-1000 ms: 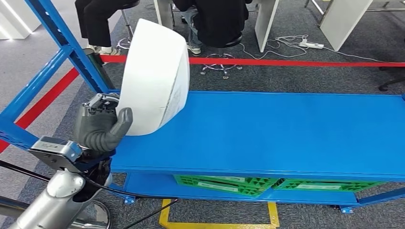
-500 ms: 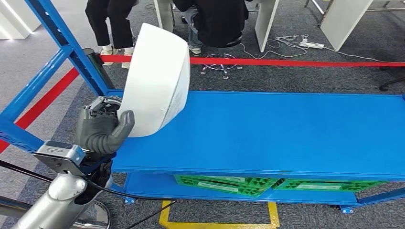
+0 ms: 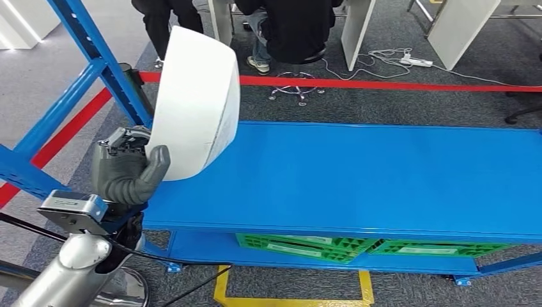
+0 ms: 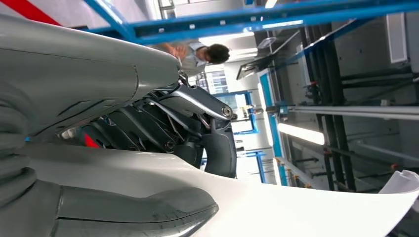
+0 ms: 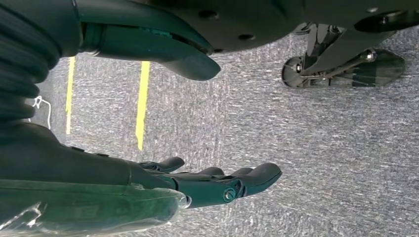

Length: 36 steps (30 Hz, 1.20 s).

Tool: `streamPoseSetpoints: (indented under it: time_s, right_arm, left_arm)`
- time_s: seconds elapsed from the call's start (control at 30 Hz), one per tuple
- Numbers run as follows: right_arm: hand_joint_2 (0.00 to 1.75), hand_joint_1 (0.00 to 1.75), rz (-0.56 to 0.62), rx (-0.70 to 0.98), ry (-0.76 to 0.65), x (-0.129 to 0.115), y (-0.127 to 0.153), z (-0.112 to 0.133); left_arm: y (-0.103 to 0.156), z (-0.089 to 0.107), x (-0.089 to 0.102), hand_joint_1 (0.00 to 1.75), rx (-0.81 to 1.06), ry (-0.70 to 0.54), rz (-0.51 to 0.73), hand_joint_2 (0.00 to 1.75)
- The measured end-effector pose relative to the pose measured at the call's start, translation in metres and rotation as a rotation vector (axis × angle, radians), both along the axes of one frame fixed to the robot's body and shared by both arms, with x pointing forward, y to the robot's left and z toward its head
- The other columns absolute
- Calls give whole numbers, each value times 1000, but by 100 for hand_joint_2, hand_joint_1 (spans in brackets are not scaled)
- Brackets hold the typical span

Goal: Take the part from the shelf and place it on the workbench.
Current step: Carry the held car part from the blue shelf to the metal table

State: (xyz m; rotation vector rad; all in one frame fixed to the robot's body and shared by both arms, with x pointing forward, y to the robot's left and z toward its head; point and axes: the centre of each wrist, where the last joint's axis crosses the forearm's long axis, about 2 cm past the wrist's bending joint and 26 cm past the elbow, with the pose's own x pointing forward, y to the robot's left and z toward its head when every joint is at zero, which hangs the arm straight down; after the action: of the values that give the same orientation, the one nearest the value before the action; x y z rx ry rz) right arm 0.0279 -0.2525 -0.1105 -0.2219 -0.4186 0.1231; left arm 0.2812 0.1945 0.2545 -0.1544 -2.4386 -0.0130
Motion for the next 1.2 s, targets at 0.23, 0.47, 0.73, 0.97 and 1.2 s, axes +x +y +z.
streamPoseSetpoints:
  time_s: [0.23,0.47,0.73,0.97,1.2]
  right_arm:
    - [175,0,3,-3,-11,0,0,0]
    - [175,0,10,21,-63,-1,0,0]
    - [175,0,9,52,-86,-3,1,0]
    - [175,0,9,59,-103,-3,1,-1]
    - [175,0,7,53,-106,-3,0,-1]
  left_arm:
    - [2,-4,-2,175,9,12,1,175]
    - [6,-8,-3,175,5,2,0,175]
    - [11,-13,-5,175,0,10,5,175]
    - [13,-15,-6,175,-3,17,9,175]
    - [15,-16,-6,175,-4,21,18,175]
